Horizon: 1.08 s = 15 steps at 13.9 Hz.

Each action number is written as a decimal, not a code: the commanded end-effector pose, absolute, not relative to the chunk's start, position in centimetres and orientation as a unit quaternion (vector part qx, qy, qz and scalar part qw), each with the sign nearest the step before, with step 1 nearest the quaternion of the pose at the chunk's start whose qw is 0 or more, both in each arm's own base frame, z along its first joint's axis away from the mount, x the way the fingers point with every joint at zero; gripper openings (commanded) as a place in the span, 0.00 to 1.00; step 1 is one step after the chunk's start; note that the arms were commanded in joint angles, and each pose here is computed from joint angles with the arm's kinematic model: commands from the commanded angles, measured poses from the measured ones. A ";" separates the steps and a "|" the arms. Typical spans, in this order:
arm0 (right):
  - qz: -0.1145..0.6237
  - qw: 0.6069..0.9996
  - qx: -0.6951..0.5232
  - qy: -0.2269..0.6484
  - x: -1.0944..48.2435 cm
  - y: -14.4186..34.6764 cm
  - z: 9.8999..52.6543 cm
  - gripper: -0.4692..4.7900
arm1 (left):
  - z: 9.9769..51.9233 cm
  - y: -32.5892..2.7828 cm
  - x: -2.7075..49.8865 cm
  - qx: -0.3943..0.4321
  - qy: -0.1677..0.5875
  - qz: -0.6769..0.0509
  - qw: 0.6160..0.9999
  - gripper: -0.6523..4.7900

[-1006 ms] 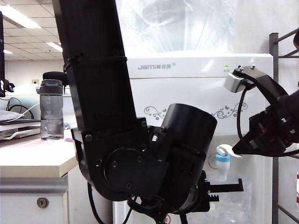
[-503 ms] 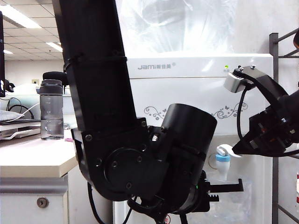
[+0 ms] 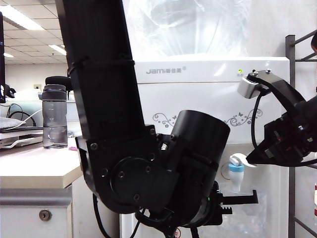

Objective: Pick up the plastic mug from the left desk, go to the cold water outlet of the water dispenser, press the vertical switch to get some water, then put the mug back on the desk.

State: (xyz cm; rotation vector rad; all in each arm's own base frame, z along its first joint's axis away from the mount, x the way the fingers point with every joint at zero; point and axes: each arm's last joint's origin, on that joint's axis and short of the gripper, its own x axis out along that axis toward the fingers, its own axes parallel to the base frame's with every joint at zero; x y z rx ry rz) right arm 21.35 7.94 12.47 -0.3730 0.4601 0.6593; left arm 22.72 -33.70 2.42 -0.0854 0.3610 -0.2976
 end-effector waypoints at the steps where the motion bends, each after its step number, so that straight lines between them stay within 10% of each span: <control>1: 0.315 0.898 -0.181 0.250 21.1 7.8 11.9 0.08 | 3.2 -34.0 22.8 -0.061 0.162 -0.149 0.973 0.11; 15: 0.310 0.899 -0.183 0.250 21.1 7.8 11.9 0.08 | 3.2 -34.0 22.8 -0.061 0.162 -0.149 0.973 0.11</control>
